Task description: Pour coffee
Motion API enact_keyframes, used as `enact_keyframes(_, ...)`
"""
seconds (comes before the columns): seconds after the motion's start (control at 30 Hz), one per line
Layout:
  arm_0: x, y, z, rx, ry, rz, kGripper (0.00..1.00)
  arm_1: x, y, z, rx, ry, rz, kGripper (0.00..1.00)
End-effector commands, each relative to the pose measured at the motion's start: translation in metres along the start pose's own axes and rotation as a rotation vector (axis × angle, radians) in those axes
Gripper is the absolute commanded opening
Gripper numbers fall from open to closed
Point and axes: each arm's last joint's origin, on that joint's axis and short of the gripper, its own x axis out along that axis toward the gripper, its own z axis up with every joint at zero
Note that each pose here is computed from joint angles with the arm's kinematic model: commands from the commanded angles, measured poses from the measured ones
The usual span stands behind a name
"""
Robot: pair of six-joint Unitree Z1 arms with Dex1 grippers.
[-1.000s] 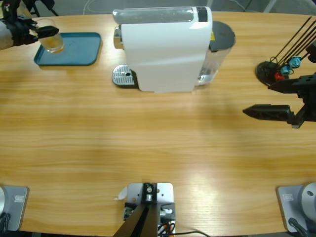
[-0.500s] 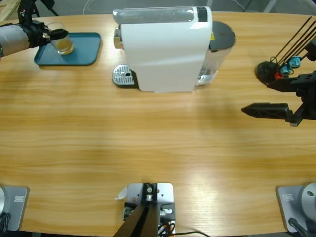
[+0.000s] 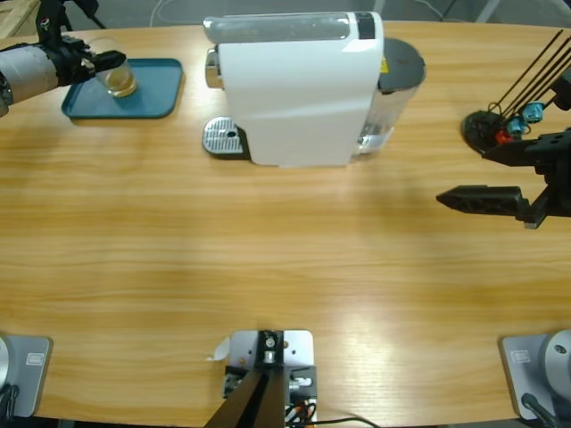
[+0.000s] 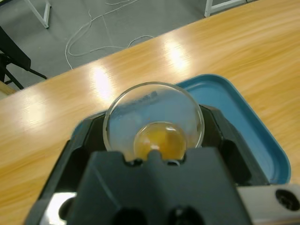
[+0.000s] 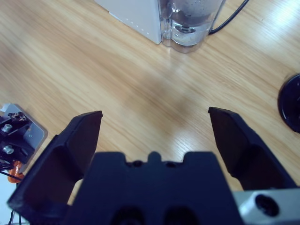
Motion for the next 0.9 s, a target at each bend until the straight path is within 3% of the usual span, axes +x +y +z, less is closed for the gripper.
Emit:
enact_keyframes(0.03,-0.015,-0.004,-0.017,-0.031,0.040,-0.025,0.996,0.005,-0.002,-0.008,0.011,0.029,-0.013,1.000)
enact_keyframes(0.37,-0.073,0.005,0.036,-0.024,-0.180,0.034,0.996,0.002,-0.002,-0.010,0.009,0.015,-0.015,1.000)
enact_keyframes(0.43,-0.095,0.005,0.045,-0.053,-0.199,0.042,0.996,0.001,-0.002,-0.011,0.010,0.010,-0.021,1.000)
enact_keyframes(0.53,-0.134,-0.003,0.055,-0.063,-0.180,0.044,0.996,-0.002,-0.002,-0.013,0.011,-0.003,-0.029,1.000)
enact_keyframes(0.67,-0.188,-0.025,0.064,-0.064,-0.131,-0.053,0.996,-0.007,0.000,-0.014,-0.003,-0.013,-0.041,1.000)
enact_keyframes(0.9,-0.267,-0.047,0.033,-0.215,-0.045,-0.164,0.996,-0.032,0.002,-0.015,-0.005,-0.062,-0.054,1.000)
